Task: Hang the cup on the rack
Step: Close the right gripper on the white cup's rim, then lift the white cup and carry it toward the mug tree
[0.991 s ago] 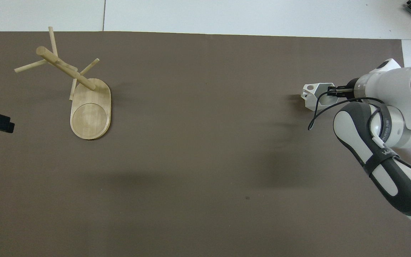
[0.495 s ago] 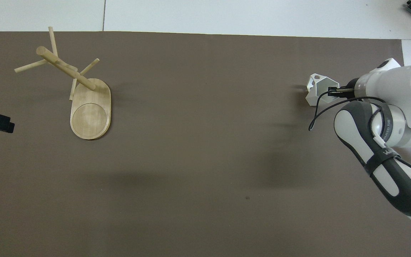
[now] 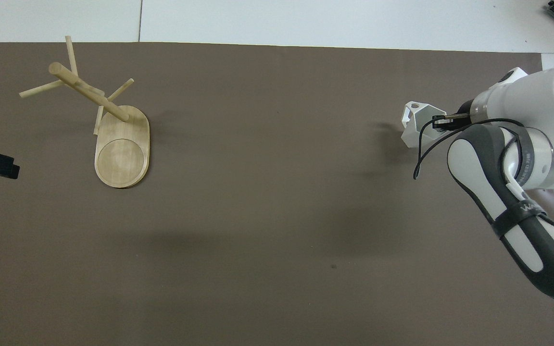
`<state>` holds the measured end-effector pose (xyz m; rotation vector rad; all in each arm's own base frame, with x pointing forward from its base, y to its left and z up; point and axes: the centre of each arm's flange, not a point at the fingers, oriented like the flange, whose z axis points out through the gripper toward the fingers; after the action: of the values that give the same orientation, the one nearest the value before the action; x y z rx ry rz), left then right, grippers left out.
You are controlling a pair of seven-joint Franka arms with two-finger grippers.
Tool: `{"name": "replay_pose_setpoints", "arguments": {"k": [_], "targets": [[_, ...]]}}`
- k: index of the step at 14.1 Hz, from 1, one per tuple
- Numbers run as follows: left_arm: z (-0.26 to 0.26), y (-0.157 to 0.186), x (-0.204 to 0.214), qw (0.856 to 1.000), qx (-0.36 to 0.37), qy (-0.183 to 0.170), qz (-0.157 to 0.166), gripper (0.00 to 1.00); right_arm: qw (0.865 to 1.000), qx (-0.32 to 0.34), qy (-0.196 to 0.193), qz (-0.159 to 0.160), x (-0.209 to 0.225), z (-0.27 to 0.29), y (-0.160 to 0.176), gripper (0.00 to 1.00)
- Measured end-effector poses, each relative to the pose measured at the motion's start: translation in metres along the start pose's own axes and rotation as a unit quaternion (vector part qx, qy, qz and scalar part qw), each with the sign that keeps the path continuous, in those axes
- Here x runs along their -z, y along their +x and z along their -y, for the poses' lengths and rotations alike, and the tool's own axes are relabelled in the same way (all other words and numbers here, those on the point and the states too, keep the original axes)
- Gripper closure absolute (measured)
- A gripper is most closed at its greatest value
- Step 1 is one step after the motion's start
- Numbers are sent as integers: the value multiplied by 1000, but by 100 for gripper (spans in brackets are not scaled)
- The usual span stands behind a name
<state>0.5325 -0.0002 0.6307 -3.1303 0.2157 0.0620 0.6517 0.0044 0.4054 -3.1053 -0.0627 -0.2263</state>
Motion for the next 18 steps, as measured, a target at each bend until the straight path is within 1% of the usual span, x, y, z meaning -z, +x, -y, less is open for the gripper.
{"name": "replay_pose_setpoints", "arguments": {"k": [2,3,5,7,8,9,11,14,16,17,18], "targets": [[0,0,0,1000,0,0,0,0,999,31,18,5,27,38,4,96],[0,0,0,1000,0,0,0,0,998,45,40,5,37,55,5,96],[0,0,0,1000,0,0,0,0,991,64,114,-6,49,79,7,96],[0,0,0,1000,0,0,0,0,979,83,186,-26,59,94,10,96],[0,0,0,1000,0,0,0,0,973,95,207,-37,67,105,12,96],[0,0,0,1000,0,0,0,0,968,107,222,-46,77,120,14,96],[0,0,0,1000,0,0,0,0,960,135,236,-60,99,155,14,96],[0,0,0,1000,0,0,0,0,949,175,254,-71,124,205,4,96],[0,0,0,1000,0,0,0,0,939,195,268,-87,147,234,-2,96],[0,0,0,1000,0,0,0,0,932,204,285,-94,158,246,-5,96],[0,0,0,1000,0,0,0,0,922,217,304,-101,165,256,-8,96]]}}
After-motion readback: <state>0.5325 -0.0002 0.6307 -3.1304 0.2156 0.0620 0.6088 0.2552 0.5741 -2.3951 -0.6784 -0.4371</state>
